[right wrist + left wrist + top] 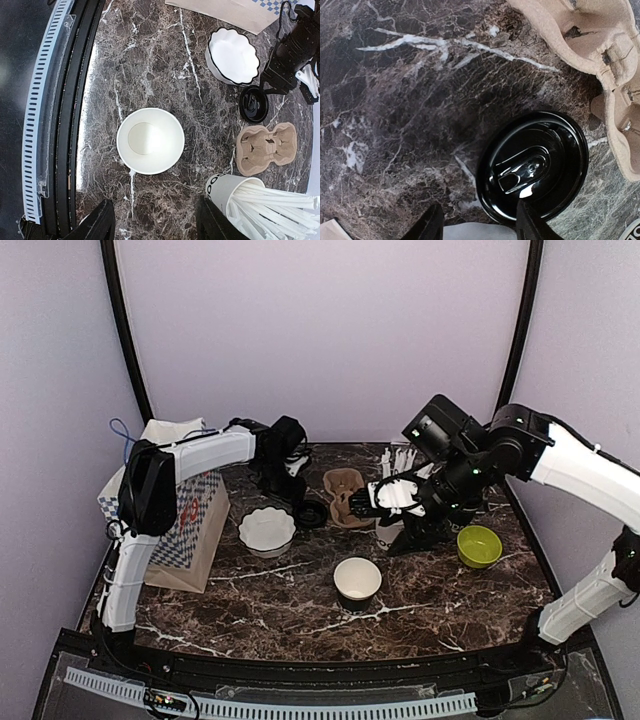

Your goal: Pack the takeout coffee

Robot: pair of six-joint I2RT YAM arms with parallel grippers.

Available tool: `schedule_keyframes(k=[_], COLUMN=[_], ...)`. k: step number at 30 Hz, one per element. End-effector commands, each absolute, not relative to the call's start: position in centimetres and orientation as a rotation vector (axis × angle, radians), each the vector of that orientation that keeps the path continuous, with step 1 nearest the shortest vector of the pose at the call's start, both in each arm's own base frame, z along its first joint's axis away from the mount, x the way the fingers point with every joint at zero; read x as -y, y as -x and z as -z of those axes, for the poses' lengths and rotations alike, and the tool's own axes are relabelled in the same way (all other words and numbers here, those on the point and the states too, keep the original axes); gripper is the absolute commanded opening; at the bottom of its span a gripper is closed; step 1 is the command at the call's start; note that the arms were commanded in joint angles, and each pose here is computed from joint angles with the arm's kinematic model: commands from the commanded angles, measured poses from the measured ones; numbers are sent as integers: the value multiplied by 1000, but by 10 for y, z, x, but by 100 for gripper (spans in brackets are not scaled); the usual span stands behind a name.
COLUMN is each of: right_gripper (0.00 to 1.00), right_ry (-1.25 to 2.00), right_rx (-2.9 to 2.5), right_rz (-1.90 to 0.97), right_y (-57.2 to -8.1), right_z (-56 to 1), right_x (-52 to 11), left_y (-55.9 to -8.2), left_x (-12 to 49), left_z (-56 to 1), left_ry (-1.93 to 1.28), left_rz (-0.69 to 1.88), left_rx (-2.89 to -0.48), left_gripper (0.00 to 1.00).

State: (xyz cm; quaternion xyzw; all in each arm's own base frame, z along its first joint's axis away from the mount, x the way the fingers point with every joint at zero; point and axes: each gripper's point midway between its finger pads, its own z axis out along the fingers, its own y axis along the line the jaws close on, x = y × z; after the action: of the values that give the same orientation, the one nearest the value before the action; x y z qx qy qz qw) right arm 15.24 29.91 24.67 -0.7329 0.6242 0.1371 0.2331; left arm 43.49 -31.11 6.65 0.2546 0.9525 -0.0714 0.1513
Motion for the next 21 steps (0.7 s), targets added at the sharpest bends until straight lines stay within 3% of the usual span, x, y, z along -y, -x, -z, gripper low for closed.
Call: schedule_keyframes(k=[1, 10, 17, 21], right_gripper=[55, 56, 56, 56], right_ry=[1970, 1973, 1956, 1937], right_rx=[-1708, -1723, -1730, -1728], right_rz=[-388, -382, -360, -331], right_y=[-155, -157, -160, -166], right_z=[-255, -248, -248, -251], right_x=[-299, -299, -296, -295], left_y=[-432, -445, -446, -448], left_x=[315, 320, 322, 322], left_z=[-63, -49, -53, -65], left_ry=[-730, -713, -706, -708], left_rz=[227, 197, 208, 213], left_rx=[-2765, -2774, -2767, -2743], left_gripper=[52, 49, 25, 17])
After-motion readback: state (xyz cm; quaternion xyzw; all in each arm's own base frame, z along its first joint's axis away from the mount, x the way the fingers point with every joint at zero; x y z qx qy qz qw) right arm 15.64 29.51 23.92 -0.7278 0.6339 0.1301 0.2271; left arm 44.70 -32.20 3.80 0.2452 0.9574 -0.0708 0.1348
